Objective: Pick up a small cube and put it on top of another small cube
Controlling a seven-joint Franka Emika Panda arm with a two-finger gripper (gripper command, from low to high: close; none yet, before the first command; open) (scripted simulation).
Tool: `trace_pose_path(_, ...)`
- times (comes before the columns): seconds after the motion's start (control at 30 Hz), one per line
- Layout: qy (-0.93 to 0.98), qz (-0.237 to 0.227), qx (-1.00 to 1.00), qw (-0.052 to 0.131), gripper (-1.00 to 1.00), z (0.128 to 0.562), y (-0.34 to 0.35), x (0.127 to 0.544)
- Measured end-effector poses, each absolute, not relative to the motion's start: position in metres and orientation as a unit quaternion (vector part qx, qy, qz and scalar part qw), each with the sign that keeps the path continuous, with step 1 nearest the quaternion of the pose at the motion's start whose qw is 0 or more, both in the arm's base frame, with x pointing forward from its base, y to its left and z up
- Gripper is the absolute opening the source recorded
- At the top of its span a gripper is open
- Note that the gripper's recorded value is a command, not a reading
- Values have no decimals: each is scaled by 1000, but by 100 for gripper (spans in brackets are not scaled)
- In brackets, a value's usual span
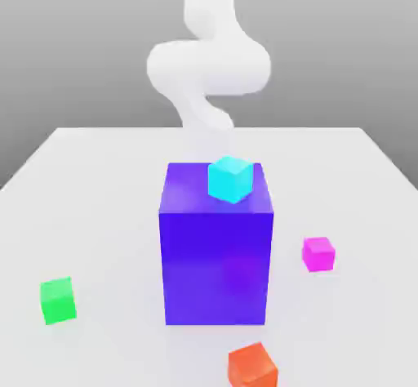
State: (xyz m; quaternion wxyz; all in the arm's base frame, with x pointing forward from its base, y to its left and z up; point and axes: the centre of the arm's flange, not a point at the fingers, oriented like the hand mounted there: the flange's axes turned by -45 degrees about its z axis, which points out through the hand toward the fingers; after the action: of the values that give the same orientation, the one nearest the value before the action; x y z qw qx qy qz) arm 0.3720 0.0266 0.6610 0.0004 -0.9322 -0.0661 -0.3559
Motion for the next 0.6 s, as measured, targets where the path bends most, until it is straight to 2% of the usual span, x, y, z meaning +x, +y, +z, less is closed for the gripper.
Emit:
trace_pose_path(0.13,-209,-290,-934,-3,0,562,84,399)
trace_pose_path(0.3,-388,-205,-898,-5,0,436,152,387)
trace_pose_path(0.43,-534,-131,-835,-5,0,335,196,343)
trace_pose_path(0.6,-708,-29,-705,-2,0,219,218,250)
